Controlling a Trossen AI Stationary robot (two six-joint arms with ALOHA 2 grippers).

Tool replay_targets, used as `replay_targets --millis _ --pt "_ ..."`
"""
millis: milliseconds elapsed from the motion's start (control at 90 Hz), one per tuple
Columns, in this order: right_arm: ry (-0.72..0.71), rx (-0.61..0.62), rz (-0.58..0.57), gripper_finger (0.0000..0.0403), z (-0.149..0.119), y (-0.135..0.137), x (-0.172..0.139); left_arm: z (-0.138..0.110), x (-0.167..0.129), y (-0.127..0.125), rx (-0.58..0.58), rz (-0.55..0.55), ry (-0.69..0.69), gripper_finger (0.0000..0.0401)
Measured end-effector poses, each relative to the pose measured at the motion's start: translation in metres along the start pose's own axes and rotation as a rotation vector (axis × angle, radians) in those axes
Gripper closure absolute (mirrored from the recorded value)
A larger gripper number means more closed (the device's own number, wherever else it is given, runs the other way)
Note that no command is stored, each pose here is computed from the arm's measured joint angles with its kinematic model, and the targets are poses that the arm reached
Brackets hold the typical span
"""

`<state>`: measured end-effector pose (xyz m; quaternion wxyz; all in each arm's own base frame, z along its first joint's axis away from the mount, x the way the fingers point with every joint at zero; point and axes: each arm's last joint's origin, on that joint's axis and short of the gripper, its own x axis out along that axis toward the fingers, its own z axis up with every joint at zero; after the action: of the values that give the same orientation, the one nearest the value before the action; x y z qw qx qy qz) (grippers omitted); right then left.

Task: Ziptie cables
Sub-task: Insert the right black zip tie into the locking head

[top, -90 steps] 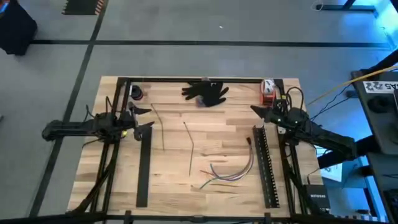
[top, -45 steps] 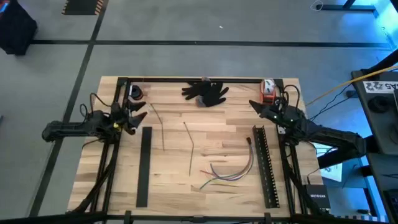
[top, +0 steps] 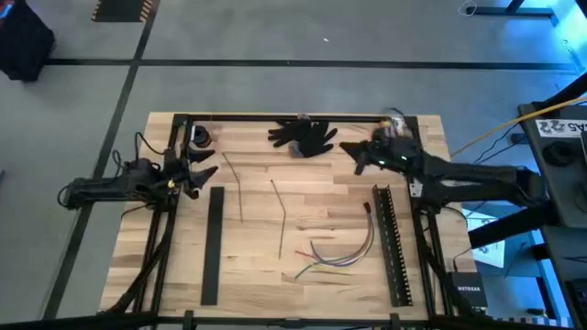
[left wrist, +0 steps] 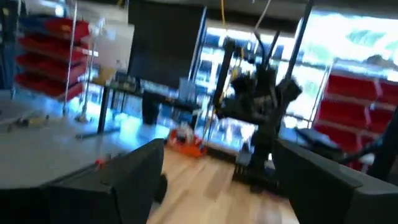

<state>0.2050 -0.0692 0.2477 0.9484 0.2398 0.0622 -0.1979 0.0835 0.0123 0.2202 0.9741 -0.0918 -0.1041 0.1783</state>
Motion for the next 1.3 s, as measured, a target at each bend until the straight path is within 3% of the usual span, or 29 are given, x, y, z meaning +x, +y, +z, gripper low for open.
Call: replay_targets --millis 200,389,567,689,1011,1300 --pt "0.186 -0.091 0.043 0.0402 0.016 0.015 0.069 0.005 -0.001 0.0 0.004 0.0 -0.002 0.0106" --pt "0.311 -0.164 0.061 0.0402 0.013 0.034 0.125 0.001 -0.001 0.0 0.015 0.007 0.041 0.0106" --pt "0.421 -0.195 0.05 0.0399 0.007 0.052 0.155 0.002 -0.001 0.0 -0.106 0.007 0.032 0.0106" --pt "0.459 -0.222 0.05 0.0372 0.008 0.064 0.163 0.001 -0.001 0.0 -0.152 0.011 0.043 0.0106" --pt "0.512 -0.279 -0.04 0.0256 0.039 0.072 0.156 -0.003 -0.001 0.001 -0.195 0.035 0.071 0.0106" --pt "0.582 -0.441 -0.092 0.024 0.057 0.074 0.137 0.002 0.002 0.0 -0.266 0.068 0.097 0.0106"
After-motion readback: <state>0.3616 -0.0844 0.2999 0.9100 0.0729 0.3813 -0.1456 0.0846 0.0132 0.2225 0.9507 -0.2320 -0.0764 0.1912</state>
